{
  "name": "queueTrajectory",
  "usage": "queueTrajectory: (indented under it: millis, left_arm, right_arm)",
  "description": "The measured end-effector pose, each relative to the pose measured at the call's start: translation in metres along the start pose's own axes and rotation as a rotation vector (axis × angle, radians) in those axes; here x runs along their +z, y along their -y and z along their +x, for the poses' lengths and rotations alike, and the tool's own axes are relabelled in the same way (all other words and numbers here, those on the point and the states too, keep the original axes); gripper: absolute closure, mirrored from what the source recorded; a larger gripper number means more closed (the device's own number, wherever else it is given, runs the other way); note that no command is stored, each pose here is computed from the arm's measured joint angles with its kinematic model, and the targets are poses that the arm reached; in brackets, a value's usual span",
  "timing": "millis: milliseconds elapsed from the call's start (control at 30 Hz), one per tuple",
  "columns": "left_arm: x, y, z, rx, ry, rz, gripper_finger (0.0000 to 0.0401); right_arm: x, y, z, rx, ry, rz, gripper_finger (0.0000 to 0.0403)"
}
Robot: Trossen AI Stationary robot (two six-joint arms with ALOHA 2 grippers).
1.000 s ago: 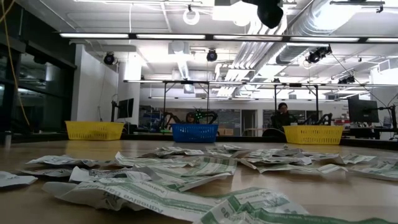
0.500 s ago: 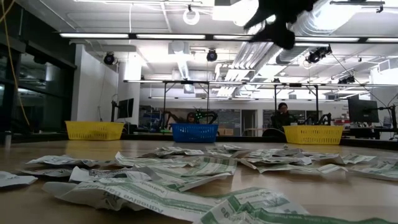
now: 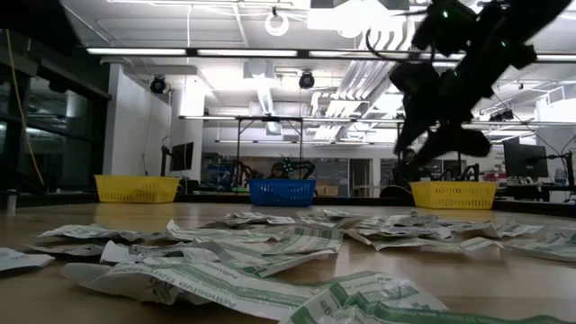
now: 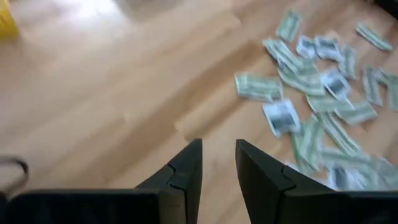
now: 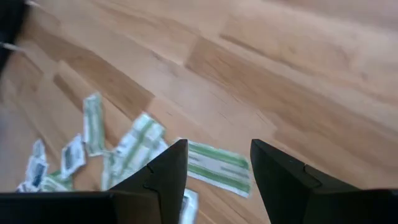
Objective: Pick & Place First Aid Supplies
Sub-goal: Put the green bandage pack into the top blue bin
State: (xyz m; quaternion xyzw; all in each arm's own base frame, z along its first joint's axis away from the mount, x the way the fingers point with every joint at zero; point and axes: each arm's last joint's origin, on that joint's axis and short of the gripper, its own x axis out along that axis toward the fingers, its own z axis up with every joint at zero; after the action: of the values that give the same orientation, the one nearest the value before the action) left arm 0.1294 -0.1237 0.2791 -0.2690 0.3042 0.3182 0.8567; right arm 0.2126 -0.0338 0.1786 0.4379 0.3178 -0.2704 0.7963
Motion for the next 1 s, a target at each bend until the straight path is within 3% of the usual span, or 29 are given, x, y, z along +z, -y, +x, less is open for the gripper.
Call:
queueTrajectory:
  millis: [267, 600, 1000]
  left_arm:
    - [0.020, 0.008, 0.015, 0.008, 0.130, 0.025, 0.0305]
    - [0.040, 0.019, 0.013, -0.120, 0.177, 0.032, 0.0305]
    - [0.057, 0.022, 0.020, -0.154, 0.174, 0.029, 0.0305]
  right_arm:
    - [-0.017, 0.021, 0.014, 0.009, -0.037, -0.017, 0.0233]
    - [-0.024, 0.029, 0.034, -0.060, -0.104, -0.106, 0.0233]
    - [-0.027, 0.028, 0.058, -0.010, -0.152, -0.099, 0.0233]
